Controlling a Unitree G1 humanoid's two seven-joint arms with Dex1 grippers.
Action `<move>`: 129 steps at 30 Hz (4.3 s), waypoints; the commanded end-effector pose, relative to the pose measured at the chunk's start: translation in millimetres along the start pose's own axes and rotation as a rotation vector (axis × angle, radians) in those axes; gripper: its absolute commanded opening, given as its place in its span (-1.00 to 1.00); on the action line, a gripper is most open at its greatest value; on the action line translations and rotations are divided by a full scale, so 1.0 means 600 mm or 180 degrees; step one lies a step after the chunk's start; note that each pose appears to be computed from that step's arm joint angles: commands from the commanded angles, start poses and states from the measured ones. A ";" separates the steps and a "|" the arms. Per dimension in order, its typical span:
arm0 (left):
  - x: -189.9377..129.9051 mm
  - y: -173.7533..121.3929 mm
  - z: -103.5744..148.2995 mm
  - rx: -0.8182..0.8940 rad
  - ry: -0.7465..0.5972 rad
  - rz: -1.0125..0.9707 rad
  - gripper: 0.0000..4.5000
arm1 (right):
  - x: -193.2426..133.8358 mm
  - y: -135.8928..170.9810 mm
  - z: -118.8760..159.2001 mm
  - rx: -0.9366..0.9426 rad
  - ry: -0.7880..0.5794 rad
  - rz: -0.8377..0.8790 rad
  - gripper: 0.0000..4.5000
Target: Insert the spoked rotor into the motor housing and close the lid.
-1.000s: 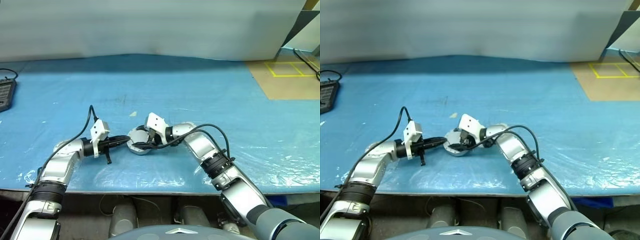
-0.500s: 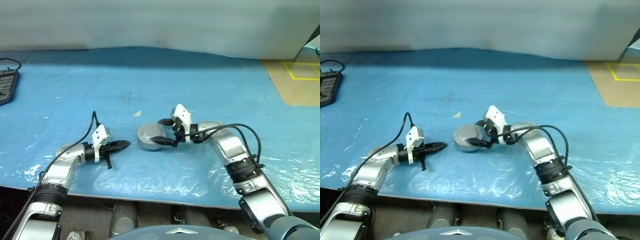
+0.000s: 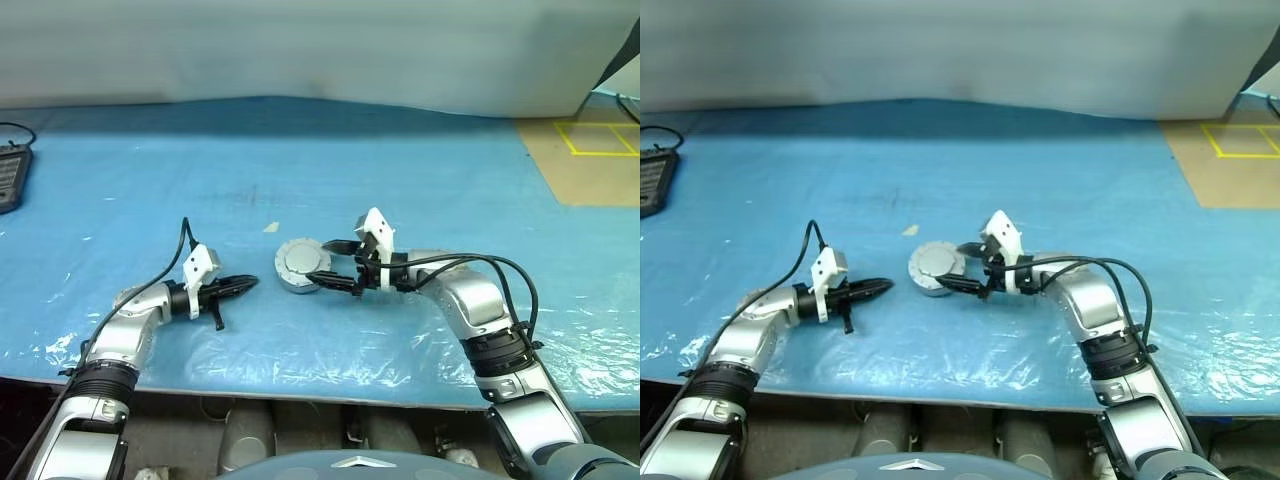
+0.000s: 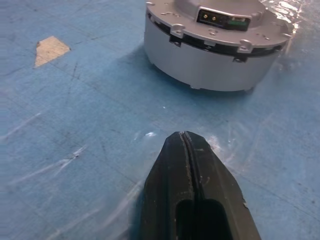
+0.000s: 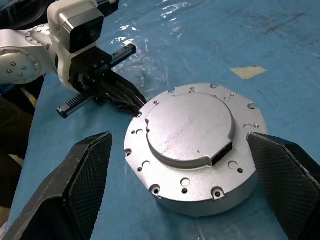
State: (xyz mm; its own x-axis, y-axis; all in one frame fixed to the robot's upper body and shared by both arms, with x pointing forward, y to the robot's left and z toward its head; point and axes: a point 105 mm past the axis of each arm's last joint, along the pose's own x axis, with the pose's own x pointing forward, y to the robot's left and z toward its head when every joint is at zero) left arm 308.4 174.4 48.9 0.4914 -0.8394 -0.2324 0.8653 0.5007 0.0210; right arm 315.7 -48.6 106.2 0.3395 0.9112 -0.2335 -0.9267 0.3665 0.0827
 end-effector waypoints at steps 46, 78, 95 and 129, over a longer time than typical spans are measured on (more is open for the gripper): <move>0.015 0.000 0.093 0.0258 -0.0700 -0.0027 -1.00 | 0.064 -0.019 -0.106 -0.0853 0.0824 -0.0038 0.32; 0.064 -0.012 0.048 0.0389 -0.0117 -0.0384 -1.00 | 0.052 -0.014 -0.076 -0.0697 0.0704 0.0031 0.32; 0.069 -0.009 0.052 0.0363 -0.0173 -0.0385 -1.00 | 0.017 -0.007 0.042 -0.0796 -0.0101 0.0007 0.99; 0.071 -0.001 0.040 0.0414 -0.0212 -0.0344 -1.00 | 0.002 -0.014 -0.055 0.2581 -0.0340 -0.0031 0.99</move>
State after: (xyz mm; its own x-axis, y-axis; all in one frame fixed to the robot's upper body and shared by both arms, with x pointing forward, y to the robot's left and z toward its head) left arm 334.5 132.2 75.4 0.4028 -0.9055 -0.1331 0.9111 0.3828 0.1531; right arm 318.5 -57.2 71.4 0.3993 0.9024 -0.1619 -0.5333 0.3722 0.7597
